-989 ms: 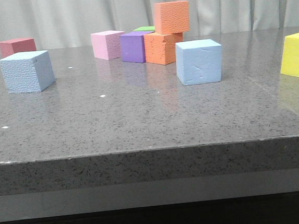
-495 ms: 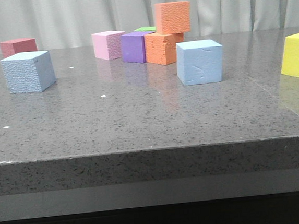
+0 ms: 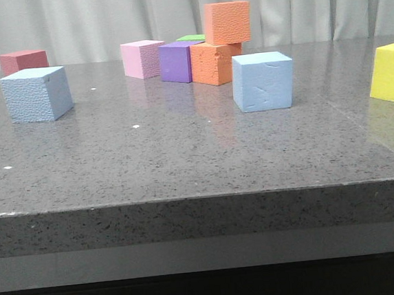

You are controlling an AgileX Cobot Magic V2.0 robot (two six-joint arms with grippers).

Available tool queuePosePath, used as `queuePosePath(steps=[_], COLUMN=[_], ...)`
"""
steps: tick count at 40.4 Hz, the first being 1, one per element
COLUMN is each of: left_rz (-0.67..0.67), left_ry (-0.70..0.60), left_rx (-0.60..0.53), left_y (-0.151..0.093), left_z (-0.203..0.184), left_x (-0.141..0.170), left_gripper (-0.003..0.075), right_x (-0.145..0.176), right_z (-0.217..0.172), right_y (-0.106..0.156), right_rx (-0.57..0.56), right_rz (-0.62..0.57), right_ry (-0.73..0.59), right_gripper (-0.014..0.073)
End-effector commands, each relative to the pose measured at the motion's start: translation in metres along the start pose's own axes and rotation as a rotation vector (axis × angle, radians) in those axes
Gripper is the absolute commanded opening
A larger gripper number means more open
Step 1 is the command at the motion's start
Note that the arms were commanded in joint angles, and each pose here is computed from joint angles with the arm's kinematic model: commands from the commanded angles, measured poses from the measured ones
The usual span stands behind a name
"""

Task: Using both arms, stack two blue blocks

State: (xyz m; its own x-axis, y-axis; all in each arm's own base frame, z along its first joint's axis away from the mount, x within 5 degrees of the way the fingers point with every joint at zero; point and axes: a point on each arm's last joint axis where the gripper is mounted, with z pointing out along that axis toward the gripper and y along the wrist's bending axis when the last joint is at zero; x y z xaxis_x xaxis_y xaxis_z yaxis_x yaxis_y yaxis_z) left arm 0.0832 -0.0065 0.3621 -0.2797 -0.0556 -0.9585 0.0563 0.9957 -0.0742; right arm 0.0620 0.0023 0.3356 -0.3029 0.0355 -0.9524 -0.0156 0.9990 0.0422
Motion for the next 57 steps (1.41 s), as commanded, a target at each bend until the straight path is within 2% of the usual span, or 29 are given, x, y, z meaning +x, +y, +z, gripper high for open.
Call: queuePosePath(steps=[1, 15, 17, 19, 22, 24, 27, 28, 31, 44, 52, 57], left_rz=[0.000, 0.000, 0.000, 0.000, 0.019, 0.038, 0.066, 0.070, 0.070, 0.070, 0.070, 0.070], left_ry=[-0.082, -0.085, -0.087, -0.087, -0.092, -0.093, -0.094, -0.094, -0.094, -0.094, -0.094, -0.094], left_rx=[0.014, 0.014, 0.014, 0.014, 0.002, -0.010, -0.028, -0.031, -0.031, -0.031, -0.031, -0.031], left_y=[-0.0018, -0.0019, -0.0019, -0.0019, -0.0009, 0.0002, 0.0017, 0.0019, 0.0019, 0.0019, 0.0019, 0.0019], left_z=[0.0000, -0.0001, -0.0001, -0.0001, -0.0001, -0.0001, -0.0002, -0.0002, -0.0002, -0.0002, -0.0002, -0.0002], left_x=[-0.0157, -0.0160, -0.0162, -0.0162, -0.0167, -0.0168, -0.0169, -0.0169, -0.0169, -0.0169, -0.0169, -0.0169], left_gripper=[-0.0020, -0.0020, -0.0018, 0.0002, 0.0099, 0.0195, 0.0372, 0.0428, 0.0517, 0.0489, 0.0489, 0.0489], right_x=[-0.0164, -0.0161, -0.0166, -0.0169, -0.0173, -0.0174, -0.0173, -0.0173, -0.0173, -0.0173, -0.0179, -0.0192], right_z=[-0.0029, -0.0027, -0.0028, -0.0028, -0.0028, -0.0029, -0.0028, -0.0028, -0.0028, -0.0028, -0.0018, 0.0040], right_y=[-0.0004, -0.0005, -0.0005, -0.0006, -0.0009, -0.0012, -0.0011, -0.0011, -0.0011, -0.0011, 0.0017, 0.0029], right_rx=[0.011, 0.011, 0.011, 0.012, 0.016, 0.020, 0.019, 0.019, 0.019, 0.019, -0.015, -0.026], right_rz=[-0.011, -0.011, -0.011, -0.013, -0.018, -0.023, -0.022, -0.022, -0.022, -0.022, 0.026, 0.034], right_ry=[-0.091, -0.090, -0.095, -0.098, -0.103, -0.104, -0.103, -0.103, -0.103, -0.103, -0.105, -0.049], right_gripper=[-0.0128, -0.0122, -0.0098, -0.0038, 0.0103, 0.0234, 0.0379, 0.0413, 0.0450, 0.0449, 0.0449, 0.0451])
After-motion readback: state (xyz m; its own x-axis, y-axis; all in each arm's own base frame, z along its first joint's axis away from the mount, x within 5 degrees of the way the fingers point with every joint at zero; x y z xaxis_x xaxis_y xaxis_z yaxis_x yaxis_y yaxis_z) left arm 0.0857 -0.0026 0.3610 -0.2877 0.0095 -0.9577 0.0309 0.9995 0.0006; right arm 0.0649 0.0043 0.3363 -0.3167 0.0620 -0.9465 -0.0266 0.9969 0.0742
